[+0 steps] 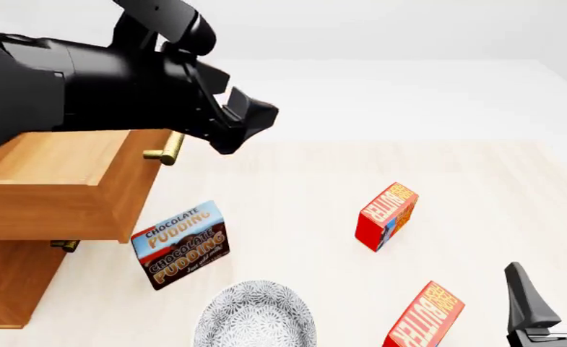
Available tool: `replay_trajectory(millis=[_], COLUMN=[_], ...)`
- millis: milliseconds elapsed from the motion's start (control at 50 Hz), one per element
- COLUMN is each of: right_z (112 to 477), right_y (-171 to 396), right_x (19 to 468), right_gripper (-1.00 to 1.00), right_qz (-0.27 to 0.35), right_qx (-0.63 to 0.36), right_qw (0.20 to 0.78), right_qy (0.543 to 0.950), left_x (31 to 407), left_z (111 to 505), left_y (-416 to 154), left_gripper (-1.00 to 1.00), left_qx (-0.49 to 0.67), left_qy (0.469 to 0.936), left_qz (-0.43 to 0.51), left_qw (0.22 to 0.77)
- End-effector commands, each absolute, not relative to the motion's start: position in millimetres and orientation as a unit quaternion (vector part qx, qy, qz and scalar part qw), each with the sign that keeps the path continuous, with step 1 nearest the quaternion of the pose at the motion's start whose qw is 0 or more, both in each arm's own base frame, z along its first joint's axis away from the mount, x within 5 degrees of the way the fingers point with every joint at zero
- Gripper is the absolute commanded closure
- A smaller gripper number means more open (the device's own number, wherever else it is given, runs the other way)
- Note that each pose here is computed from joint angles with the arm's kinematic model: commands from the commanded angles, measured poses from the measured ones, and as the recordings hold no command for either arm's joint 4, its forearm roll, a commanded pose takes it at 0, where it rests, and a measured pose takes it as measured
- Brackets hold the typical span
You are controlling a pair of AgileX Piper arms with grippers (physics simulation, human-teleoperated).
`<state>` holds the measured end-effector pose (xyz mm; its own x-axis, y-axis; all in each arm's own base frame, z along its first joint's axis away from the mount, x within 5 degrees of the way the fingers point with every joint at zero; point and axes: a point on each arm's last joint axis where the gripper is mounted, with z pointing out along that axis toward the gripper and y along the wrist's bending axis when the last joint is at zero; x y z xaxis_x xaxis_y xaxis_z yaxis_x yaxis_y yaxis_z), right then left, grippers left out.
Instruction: Put the butter at the front in the top drawer of the cabinet and close it.
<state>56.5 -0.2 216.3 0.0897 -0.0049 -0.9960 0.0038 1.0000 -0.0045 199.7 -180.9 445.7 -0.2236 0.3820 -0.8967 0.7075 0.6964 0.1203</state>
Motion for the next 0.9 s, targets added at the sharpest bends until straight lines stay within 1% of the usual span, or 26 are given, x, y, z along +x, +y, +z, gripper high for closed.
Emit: replay_trajectory(millis=[20, 420, 560, 900], right_z=[216, 216, 216, 216], right_y=[0, 0, 0, 0], right_x=[56, 56, 56, 57], right_gripper=[-1.0, -1.0, -1.0, -1.0], right_qz=[-0.002, -0.002, -0.003, -0.002], right_qx=[0.0, 0.0, -0.001, 0.0], right_qw=[0.738, 0.738, 0.738, 0.738], right_qy=[0.675, 0.675, 0.675, 0.675], left_x=[207, 232, 243, 250], left_z=[436, 400, 388, 368], left_y=[-203, -243, -249, -274], left_gripper=[-1.0, -1.0, -1.0, -1.0], left_qx=[0.358, 0.351, 0.358, 0.359], left_qy=[0.762, 0.768, 0.768, 0.769], left_qz=[-0.178, -0.199, -0.188, -0.203], left_qw=[0.51, 0.498, 0.496, 0.489])
